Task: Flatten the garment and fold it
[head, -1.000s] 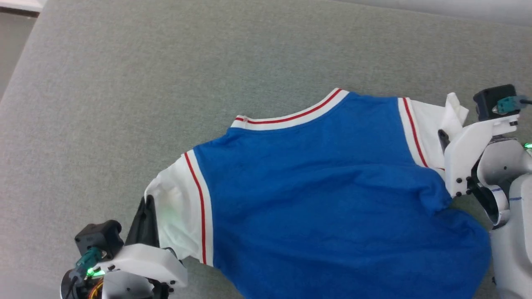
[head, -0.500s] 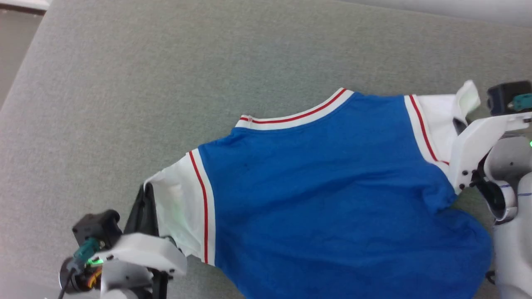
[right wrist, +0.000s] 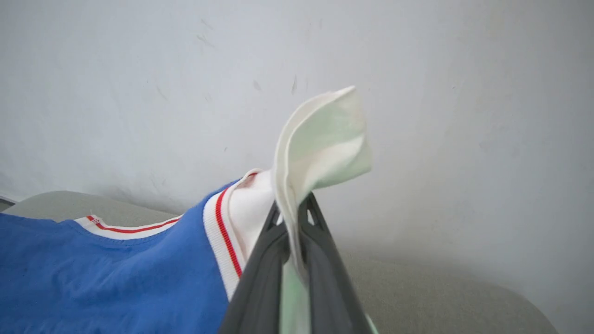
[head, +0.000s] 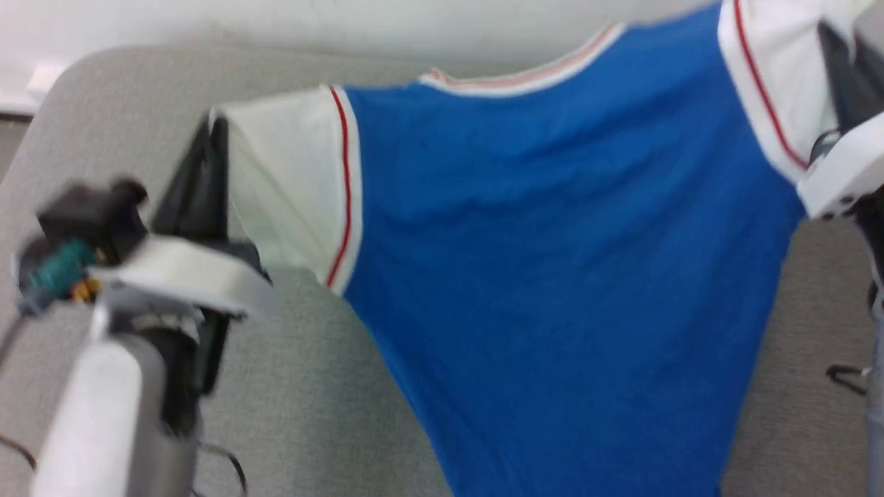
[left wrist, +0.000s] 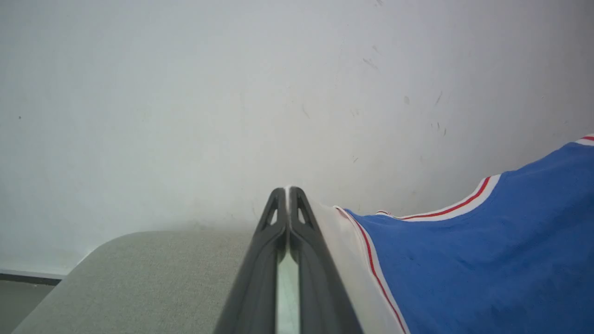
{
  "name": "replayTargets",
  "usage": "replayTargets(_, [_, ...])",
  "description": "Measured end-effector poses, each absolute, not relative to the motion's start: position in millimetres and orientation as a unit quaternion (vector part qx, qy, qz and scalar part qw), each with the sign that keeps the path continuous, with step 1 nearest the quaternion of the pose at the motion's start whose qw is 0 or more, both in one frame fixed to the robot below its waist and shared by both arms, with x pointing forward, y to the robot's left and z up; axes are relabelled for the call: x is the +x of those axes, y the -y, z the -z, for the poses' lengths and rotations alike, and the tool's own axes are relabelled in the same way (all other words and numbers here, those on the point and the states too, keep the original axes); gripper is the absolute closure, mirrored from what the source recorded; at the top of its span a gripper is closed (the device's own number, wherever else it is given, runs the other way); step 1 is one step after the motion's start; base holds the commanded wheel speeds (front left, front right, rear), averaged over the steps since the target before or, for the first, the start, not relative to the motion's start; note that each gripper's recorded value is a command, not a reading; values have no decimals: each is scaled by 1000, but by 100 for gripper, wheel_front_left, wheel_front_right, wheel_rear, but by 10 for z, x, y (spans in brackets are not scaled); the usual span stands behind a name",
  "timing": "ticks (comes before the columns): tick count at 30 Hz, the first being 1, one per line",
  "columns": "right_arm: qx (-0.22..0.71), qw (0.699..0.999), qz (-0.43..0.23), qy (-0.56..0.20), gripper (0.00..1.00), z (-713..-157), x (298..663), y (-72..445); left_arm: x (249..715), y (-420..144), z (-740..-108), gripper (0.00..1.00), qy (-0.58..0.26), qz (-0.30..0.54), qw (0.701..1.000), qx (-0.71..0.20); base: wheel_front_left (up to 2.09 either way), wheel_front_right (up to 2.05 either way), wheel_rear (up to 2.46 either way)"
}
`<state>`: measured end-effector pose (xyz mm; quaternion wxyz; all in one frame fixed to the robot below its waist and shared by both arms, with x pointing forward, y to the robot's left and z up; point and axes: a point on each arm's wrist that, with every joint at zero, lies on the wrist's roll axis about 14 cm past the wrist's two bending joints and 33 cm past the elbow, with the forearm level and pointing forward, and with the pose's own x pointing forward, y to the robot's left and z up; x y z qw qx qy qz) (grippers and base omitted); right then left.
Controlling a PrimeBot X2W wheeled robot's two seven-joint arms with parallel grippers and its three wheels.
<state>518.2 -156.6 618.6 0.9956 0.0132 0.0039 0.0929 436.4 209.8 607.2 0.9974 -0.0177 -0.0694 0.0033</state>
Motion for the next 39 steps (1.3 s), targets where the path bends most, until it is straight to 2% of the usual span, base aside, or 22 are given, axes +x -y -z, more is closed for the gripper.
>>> replayTargets(5, [-3,994,-83,69,100,-6848,5025,1711,4532,-1902,-6824,100,142,51,988,-6,0,0,0])
replayTargets(11, [-20,988,-85,126,100,-7538,4740,1802,4527,-1694,-7590,100,202,98,974,14,0,0,0])
replayTargets(15, [-28,988,-80,128,100,-7765,4591,1898,4516,-1556,-7871,100,210,123,970,15,0,0,0])
replayTargets(20, [-31,991,-89,90,100,-7776,4621,1893,4689,-1337,-7825,100,154,161,975,16,0,0,0])
replayTargets(24, [-15,994,-97,55,100,-7736,4865,1838,4971,-1280,-7832,100,127,163,978,18,0,0,0])
replayTargets(28, [6,995,-89,40,100,-7758,5279,1824,5356,-1315,-8009,100,143,134,981,11,0,0,0])
replayTargets(35, [-11,994,-55,93,100,-7959,5982,1862,5936,-1429,-8629,100,273,80,959,-8,0,0,0])
replayTargets(39, [-12,993,-51,110,100,-7848,6363,1830,6263,-1484,-8631,100,312,63,948,-19,0,0,0])
